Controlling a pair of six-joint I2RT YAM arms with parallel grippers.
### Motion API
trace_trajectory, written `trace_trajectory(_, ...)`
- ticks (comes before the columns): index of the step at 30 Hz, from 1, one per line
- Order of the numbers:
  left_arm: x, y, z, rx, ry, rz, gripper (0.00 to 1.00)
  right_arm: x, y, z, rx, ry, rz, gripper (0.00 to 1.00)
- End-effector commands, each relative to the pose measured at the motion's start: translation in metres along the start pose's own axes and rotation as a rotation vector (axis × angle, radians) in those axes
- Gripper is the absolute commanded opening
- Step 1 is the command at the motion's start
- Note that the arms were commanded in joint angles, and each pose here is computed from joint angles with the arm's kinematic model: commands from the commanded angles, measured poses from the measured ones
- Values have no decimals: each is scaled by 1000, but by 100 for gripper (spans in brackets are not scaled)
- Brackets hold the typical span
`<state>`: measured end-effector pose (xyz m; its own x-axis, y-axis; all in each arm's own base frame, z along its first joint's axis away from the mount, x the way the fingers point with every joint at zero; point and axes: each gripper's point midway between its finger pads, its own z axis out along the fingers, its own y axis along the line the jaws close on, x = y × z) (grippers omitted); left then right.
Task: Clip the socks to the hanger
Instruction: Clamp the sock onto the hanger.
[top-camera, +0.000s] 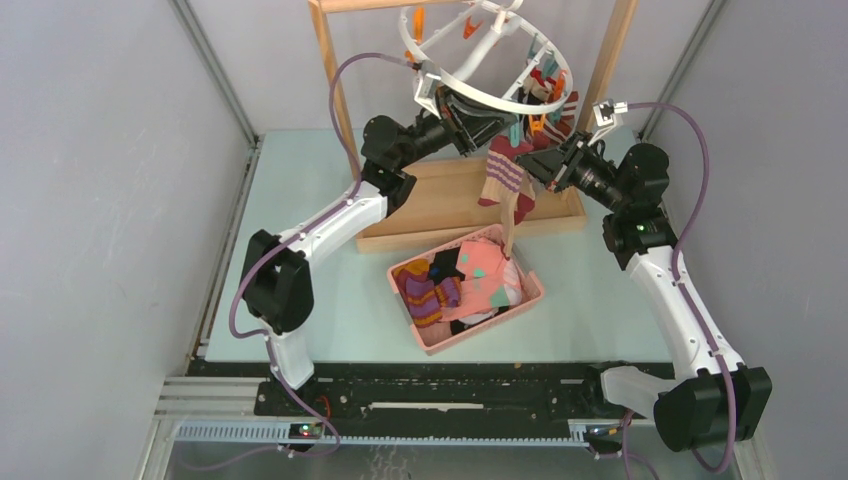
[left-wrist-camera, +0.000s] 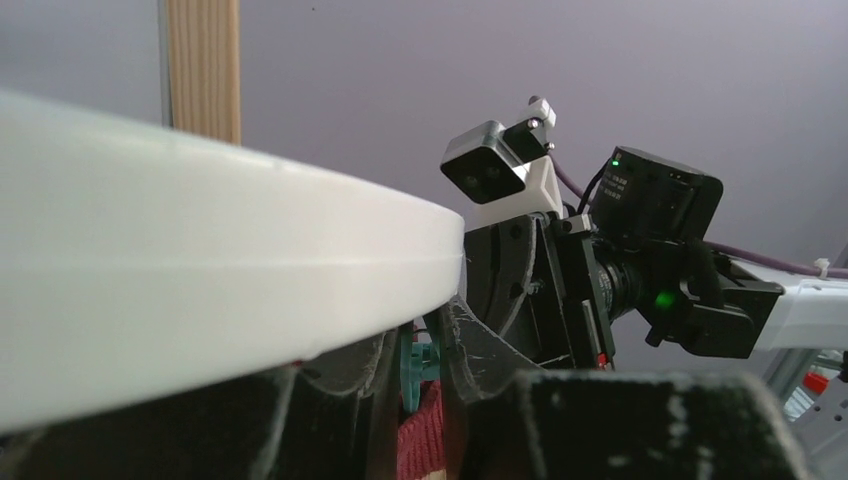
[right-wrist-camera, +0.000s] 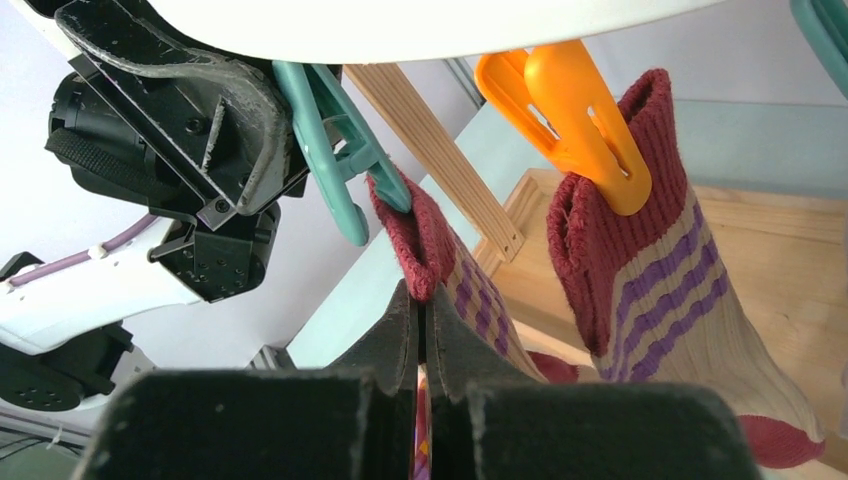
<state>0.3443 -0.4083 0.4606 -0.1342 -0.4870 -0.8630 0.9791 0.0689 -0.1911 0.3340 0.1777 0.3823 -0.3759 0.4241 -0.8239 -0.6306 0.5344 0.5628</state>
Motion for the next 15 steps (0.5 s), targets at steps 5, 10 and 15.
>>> trace_trajectory(5,0,-24,5,108,56,91,3,-22,22,-5,-50,-46,-41,0)
trace_trajectory(10,2,-26,4,118,68,96,3,-24,21,-8,-42,-51,-54,0)
trace_trajectory(15,4,-29,3,141,82,104,3,-29,21,-11,-42,-67,-65,0)
